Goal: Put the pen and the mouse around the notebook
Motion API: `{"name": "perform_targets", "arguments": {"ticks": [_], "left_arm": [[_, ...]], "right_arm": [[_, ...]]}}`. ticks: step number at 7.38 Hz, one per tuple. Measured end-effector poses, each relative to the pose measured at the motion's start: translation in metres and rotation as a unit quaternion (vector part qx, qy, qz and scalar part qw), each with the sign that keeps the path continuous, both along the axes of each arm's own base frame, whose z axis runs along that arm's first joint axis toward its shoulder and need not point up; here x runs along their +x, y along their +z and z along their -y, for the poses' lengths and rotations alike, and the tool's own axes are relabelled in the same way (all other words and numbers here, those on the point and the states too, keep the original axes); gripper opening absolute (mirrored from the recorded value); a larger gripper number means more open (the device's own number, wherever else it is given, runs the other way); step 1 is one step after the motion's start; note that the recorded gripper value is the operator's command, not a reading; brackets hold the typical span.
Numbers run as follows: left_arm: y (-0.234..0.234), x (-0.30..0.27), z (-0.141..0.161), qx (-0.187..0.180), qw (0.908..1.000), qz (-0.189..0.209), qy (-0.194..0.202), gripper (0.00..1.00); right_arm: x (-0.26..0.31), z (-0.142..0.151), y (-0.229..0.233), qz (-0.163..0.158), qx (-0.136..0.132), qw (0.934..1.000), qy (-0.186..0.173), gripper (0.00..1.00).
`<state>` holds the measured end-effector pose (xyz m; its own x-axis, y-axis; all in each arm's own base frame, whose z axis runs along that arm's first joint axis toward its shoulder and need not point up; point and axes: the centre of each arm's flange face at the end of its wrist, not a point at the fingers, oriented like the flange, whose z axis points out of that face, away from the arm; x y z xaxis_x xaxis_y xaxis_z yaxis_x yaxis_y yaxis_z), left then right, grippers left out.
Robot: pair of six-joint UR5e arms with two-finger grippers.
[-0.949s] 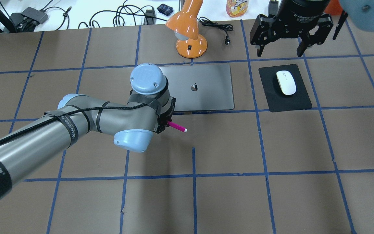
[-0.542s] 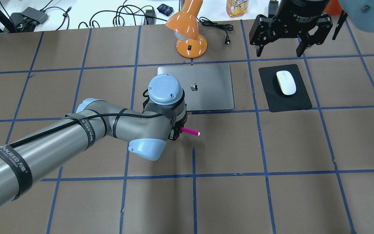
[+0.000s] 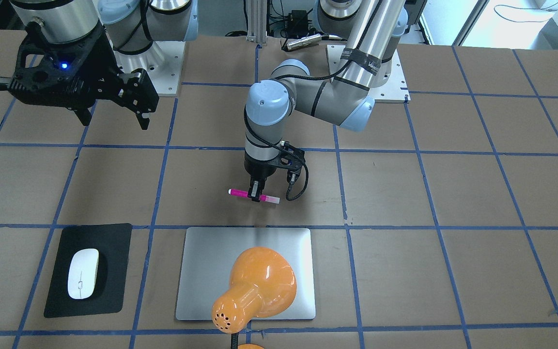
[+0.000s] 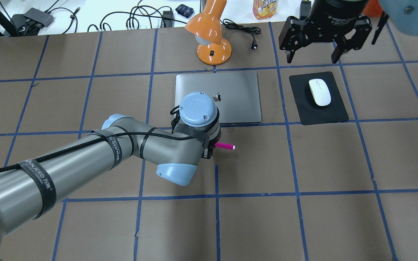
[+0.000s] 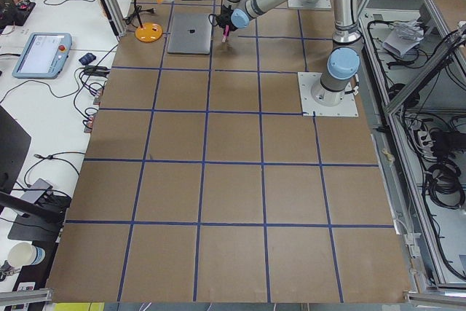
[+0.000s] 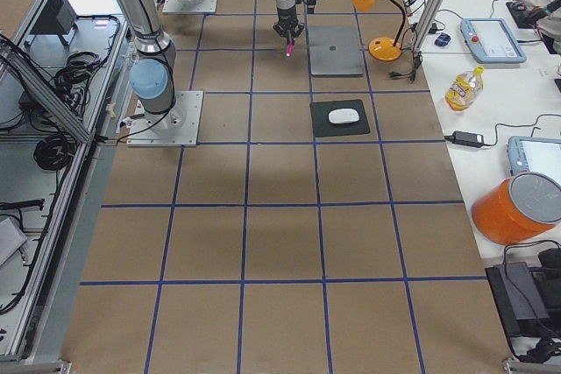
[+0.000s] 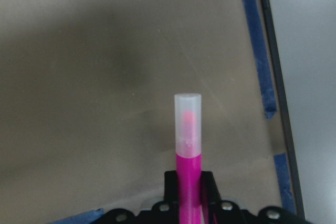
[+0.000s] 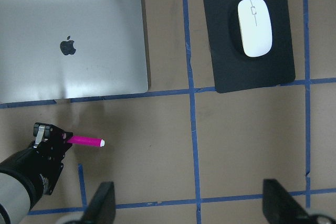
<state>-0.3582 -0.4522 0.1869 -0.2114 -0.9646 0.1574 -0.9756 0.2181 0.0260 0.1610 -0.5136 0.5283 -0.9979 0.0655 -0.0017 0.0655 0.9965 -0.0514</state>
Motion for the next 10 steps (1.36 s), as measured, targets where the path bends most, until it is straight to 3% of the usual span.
{"name": "perform_targets", "arguments": {"ticks": [2,5,7,10], "left_arm": [[-0.003,-0.009,-0.006,0.002,1.0,-0.005,-0.004,1.0],[0.002,-0.011,-0.007,-0.002,0.9994,-0.007,-0.034,1.0],[0.02,0.002,0.0,-0.019,0.9924,0.01,-0.121,1.0],[0.048,0.065,0.027,-0.006,0.9673,0.047,-0.249,1.0]], "right_arm": [[0.0,0.0,0.0,0.0,0.0,1.0,0.0,1.0],[0.0,0.0,0.0,0.0,0.0,1.0,0.0,1.0],[0.0,0.0,0.0,0.0,0.0,1.0,0.0,1.0],[0.0,0.0,0.0,0.0,0.0,1.0,0.0,1.0]]}}
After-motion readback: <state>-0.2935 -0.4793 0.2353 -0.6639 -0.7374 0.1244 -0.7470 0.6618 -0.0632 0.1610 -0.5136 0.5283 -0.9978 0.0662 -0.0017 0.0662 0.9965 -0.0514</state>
